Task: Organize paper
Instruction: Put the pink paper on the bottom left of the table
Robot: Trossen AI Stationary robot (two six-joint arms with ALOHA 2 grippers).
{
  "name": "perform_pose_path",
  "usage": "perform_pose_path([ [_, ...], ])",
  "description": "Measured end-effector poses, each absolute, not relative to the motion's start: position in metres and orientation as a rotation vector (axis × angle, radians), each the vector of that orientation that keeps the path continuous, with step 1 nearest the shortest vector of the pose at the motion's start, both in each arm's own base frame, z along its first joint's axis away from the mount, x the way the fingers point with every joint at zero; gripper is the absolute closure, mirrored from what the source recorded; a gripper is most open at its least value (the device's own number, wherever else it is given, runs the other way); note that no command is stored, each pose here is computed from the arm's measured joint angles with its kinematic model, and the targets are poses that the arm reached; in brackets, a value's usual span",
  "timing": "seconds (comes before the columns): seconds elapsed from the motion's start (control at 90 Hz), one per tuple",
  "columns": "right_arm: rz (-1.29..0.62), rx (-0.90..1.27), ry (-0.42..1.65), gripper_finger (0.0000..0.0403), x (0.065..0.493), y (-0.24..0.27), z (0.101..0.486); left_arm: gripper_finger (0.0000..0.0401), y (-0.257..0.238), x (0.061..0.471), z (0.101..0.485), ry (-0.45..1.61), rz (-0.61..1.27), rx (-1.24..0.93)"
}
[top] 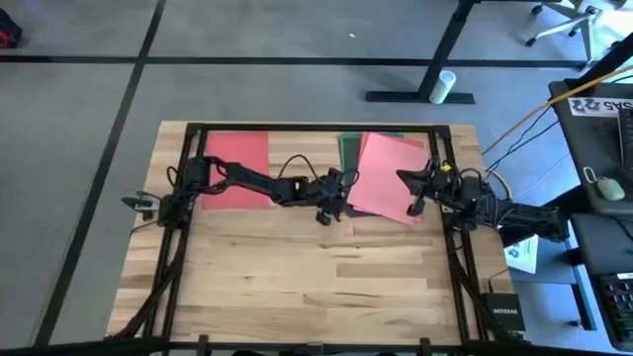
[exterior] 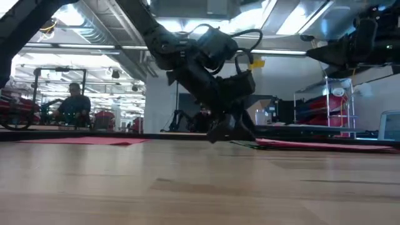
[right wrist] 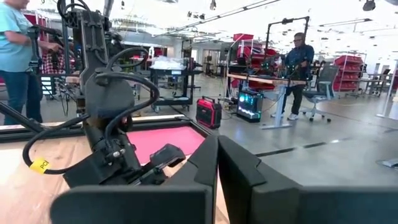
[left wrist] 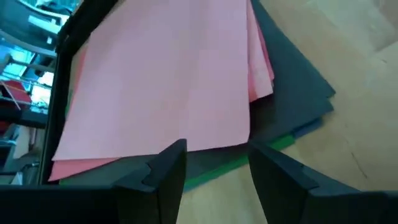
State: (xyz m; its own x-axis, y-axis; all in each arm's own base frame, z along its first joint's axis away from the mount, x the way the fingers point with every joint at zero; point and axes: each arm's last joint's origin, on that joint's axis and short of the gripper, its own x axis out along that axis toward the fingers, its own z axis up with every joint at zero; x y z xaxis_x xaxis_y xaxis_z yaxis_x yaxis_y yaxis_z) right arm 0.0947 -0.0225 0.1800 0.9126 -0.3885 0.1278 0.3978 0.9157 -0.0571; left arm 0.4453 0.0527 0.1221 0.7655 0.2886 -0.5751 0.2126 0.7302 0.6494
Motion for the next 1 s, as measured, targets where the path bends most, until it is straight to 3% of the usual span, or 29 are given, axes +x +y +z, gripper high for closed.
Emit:
perform_pose_path([
  [0.533, -0.432, -0.103, -0.103, 0.0402, 0.094, -0.023, 0.179, 0.0256, 0.054, 0.456, 0.129, 0.694, 0.035, 0.833],
  [0.678, -0.433, -0.104, -0.092, 0.0402, 0.095, -0.023, 0.178, 0.0294, 0.051, 0.456, 0.128, 0.701, 0.012, 0.873],
  [0.867, -0.433, -0.106, -0.091, 0.0402, 0.095, -0.023, 0.178, 0.0386, 0.044, 0.456, 0.118, 0.721, -0.081, 0.97],
  [1.0, -0.433, -0.106, -0.091, 0.0402, 0.095, -0.023, 0.178, 0.0399, 0.037, 0.458, 0.116, 0.707, -0.109, 1.026],
])
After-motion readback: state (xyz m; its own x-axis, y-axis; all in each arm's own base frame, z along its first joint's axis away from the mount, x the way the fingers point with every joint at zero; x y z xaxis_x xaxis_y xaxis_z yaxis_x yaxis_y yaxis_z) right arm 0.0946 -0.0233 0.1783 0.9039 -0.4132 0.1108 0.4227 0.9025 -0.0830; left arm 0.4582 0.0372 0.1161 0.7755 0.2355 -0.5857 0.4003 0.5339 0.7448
